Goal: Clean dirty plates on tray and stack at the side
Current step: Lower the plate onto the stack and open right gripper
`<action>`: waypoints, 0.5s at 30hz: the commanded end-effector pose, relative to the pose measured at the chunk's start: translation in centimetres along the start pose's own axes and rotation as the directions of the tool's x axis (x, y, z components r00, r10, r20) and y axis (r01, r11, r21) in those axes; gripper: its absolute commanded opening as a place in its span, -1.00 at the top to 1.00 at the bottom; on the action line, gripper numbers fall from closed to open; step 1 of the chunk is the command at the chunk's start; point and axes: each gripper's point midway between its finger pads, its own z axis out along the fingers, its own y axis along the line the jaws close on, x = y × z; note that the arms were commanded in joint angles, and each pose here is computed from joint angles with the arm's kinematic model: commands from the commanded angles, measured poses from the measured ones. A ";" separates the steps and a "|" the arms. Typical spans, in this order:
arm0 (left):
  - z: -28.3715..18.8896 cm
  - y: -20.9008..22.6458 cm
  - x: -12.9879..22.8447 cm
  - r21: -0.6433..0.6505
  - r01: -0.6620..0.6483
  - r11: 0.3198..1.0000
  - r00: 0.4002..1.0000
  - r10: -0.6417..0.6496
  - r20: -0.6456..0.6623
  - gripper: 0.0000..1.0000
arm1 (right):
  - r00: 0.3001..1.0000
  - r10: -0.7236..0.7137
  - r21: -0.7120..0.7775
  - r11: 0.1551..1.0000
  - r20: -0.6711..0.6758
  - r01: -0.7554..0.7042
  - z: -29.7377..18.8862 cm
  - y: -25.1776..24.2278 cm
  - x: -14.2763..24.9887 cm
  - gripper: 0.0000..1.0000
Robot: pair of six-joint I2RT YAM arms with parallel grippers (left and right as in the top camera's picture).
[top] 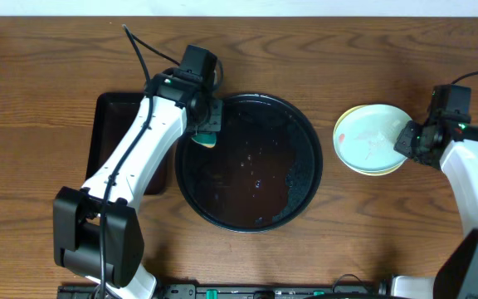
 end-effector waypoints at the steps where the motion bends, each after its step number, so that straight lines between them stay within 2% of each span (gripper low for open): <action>1: -2.1 2.3 -1.1 -0.016 0.035 0.999 0.999 -0.034 0.028 0.85 | 1.000 0.011 0.065 0.998 -0.023 -0.010 2.1 -1.0 0.2 0.86; 2: -2.7 3.0 -1.2 -0.021 0.043 0.999 0.999 -0.042 0.032 0.85 | 1.000 0.011 0.067 0.998 -0.029 -0.009 2.5 -1.0 0.3 0.74; 3: -3.4 3.7 -1.3 -0.026 0.052 0.998 0.998 -0.051 0.036 0.85 | 0.999 0.011 0.068 0.998 -0.033 -0.008 2.7 -1.0 0.3 0.45; 6: -5.4 6.0 -1.5 -0.043 0.073 0.996 0.996 -0.071 0.053 0.85 | 1.000 0.011 0.056 0.998 -0.027 -0.009 2.4 -0.8 0.0 -0.14; 10: -6.8 9.3 -1.1 -0.071 0.114 0.991 0.992 -0.109 0.066 0.85 | 1.000 0.005 -0.034 0.999 -0.022 -0.006 0.1 0.9 -0.9 -0.37; 15: -5.8 13.6 1.2 -0.113 0.140 0.984 0.989 -0.144 -0.024 0.85 | 0.998 -0.065 -0.215 0.974 0.022 0.068 -5.0 4.8 -2.5 -0.62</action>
